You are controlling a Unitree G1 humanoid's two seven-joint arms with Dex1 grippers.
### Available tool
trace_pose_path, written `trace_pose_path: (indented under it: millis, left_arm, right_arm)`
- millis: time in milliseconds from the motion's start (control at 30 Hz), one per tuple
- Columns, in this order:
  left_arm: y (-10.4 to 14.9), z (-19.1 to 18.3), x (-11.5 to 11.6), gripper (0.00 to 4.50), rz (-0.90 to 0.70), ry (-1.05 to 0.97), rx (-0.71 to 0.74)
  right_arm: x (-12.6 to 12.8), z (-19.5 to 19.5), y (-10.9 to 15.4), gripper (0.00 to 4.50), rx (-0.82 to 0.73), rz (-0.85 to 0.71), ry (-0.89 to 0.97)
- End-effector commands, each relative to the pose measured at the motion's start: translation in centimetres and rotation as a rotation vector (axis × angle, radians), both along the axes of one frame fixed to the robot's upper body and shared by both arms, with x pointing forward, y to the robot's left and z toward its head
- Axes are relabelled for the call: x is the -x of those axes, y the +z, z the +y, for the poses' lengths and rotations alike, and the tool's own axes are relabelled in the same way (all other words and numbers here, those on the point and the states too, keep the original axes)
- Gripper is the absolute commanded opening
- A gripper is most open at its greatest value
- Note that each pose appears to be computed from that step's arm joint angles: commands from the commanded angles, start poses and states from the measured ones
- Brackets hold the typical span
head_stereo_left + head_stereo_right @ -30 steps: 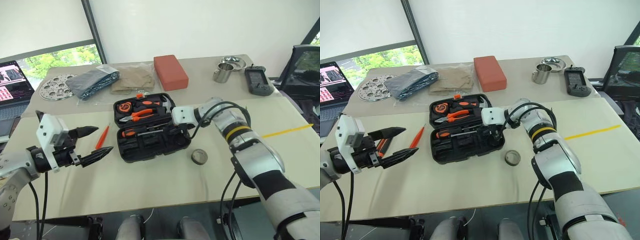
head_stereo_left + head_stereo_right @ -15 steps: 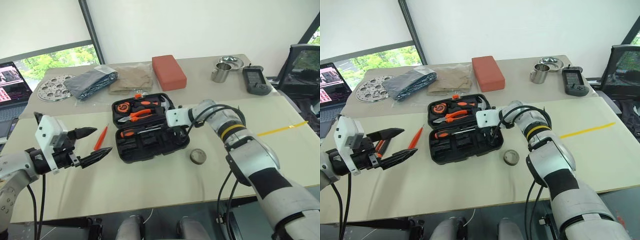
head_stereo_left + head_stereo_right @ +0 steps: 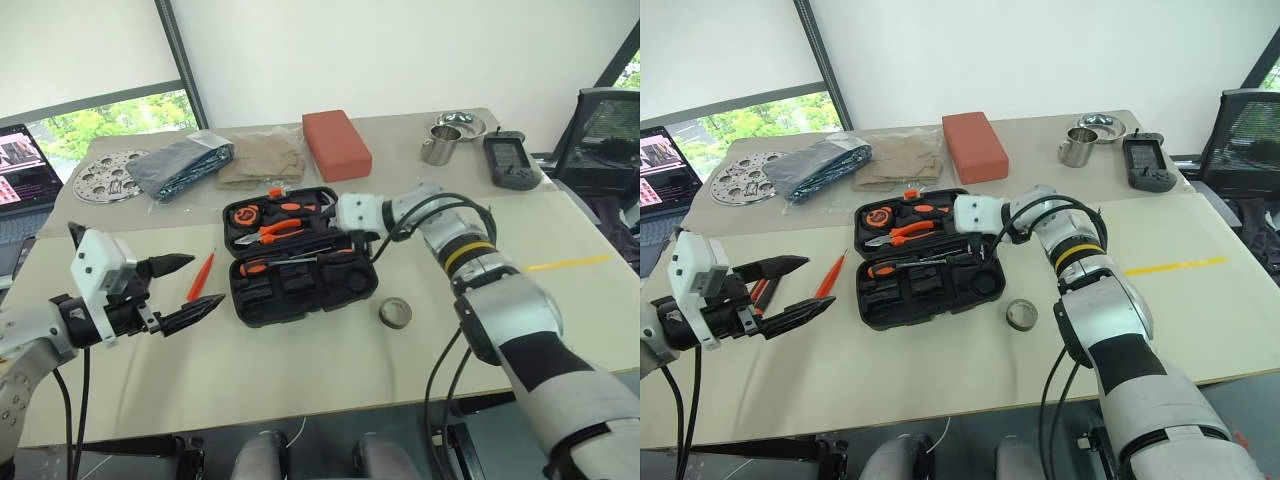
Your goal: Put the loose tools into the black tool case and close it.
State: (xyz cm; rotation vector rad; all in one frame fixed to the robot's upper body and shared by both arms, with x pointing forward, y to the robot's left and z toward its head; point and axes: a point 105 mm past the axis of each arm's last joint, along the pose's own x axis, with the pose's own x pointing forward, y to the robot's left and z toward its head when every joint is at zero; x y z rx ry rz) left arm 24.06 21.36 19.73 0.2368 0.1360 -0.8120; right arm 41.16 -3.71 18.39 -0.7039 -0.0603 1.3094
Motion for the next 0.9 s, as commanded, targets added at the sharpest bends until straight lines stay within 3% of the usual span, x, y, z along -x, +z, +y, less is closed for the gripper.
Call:
trace_pose_path:
  millis: [33, 200, 300, 600, 900]
  left_arm:
    - [0.7, -0.1, -0.2, 4.50, -0.032, -0.016, -0.018]
    - [0.8, 0.1, -0.4, 4.50, -0.032, -0.018, -0.020]
    - [0.8, 0.2, -0.6, 4.50, -0.030, -0.019, -0.024]
    - [0.8, 0.4, -1.0, 4.50, -0.033, -0.026, -0.047]
    - [0.5, 0.4, -0.9, 4.50, -0.026, -0.024, -0.053]
  right_arm:
    - [-0.5, 0.5, 1.3, 2.72, -0.150, 0.074, -0.055]
    - [-1.2, 0.2, -1.1, 0.90, -0.217, 0.159, -0.180]
    - [-1.4, 0.5, -2.0, 0.06, -0.247, 0.193, -0.224]
    - [-1.2, 0.2, -5.3, 0.06, -0.130, 0.203, -0.293]
    - [0.3, 0.8, -7.0, 0.06, -0.043, 0.208, -0.188]
